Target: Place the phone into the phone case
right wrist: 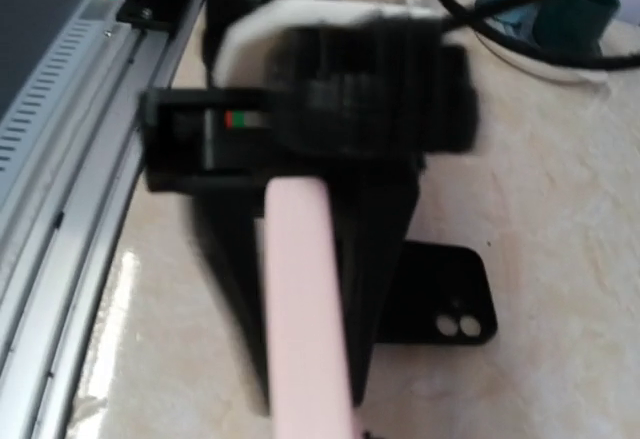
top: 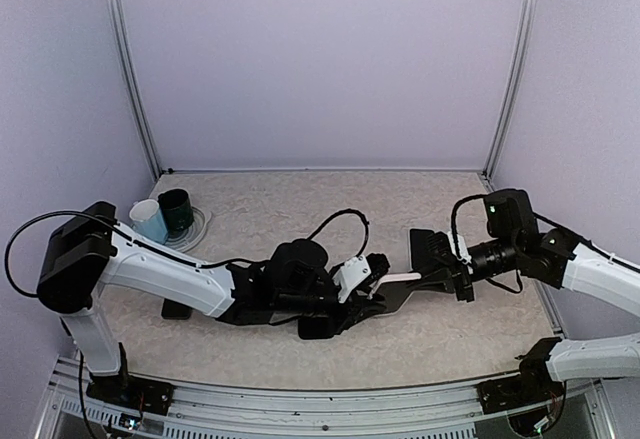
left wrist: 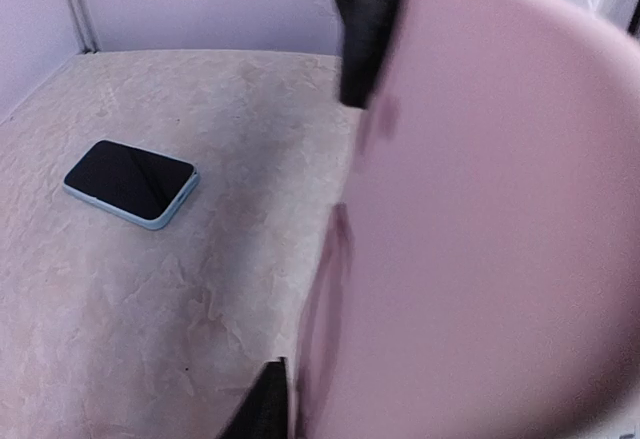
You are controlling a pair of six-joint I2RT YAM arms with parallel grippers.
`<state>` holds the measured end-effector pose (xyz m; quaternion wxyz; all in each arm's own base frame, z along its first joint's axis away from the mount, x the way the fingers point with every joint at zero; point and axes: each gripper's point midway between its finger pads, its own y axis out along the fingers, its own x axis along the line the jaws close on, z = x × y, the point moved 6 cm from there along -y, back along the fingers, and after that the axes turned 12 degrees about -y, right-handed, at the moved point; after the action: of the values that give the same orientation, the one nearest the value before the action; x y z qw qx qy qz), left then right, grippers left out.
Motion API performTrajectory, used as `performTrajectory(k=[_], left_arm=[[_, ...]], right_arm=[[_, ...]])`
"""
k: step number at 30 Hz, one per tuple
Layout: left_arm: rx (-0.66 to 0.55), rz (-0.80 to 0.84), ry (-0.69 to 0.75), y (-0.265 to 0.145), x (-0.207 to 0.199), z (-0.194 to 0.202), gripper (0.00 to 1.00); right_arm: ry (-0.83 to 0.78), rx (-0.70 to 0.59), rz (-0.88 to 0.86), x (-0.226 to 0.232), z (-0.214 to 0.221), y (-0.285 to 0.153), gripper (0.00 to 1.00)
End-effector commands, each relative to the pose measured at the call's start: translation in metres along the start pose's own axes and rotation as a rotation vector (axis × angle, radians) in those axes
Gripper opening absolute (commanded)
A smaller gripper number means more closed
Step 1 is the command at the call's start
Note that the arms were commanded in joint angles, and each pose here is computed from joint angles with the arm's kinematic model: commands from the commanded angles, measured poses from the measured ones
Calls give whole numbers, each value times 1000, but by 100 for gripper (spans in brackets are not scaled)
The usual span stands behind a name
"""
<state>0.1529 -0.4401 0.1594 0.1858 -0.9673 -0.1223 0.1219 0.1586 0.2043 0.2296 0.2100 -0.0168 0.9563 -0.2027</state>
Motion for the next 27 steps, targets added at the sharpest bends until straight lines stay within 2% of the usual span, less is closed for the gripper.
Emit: performTrajectory(k=[1, 2, 3, 4, 6, 8, 9, 11, 15, 20, 23, 24, 27], left_arm=[[-53, -6, -10, 8, -1, -16, 7], [-58, -8, -16, 8, -1, -18, 0], [-60, -9, -22, 7, -1, -18, 0], [-63, -10, -28, 5, -1, -19, 0], [-73, -10, -36, 0, -2, -21, 0], [-87, -6, -39, -7, -2, -26, 0], [-106, 0, -38, -13, -3, -34, 0], [-139, 9, -29, -23, -5, -46, 0], [-202, 50, -9, -40, -13, -68, 0], [-232, 72, -15, -46, -14, -77, 0], [-236, 88, -12, -46, -16, -80, 0], [-239, 96, -13, -46, -17, -81, 0], [-238, 112, -16, -44, -19, -82, 0]], right_arm=[[-97, -91, 19, -8, -27, -10, 0], [-95, -82, 29, -9, -27, -10, 0], [-88, -72, 45, -11, -27, -10, 0], [-73, -57, 80, -16, -26, -11, 9], [-31, -61, 153, -23, -28, -14, 37], [-17, -120, 167, -22, -33, -15, 50], [-16, -155, 158, -21, -37, -15, 52], [41, -181, 145, -20, -37, -14, 54], [120, -175, 153, -23, -29, -9, 50], [39, -334, 120, -4, -33, -10, 51], [42, -356, 119, -2, -34, -11, 38], [46, -360, 112, -2, -33, -10, 36], [61, -385, 76, -1, -34, -8, 40]])
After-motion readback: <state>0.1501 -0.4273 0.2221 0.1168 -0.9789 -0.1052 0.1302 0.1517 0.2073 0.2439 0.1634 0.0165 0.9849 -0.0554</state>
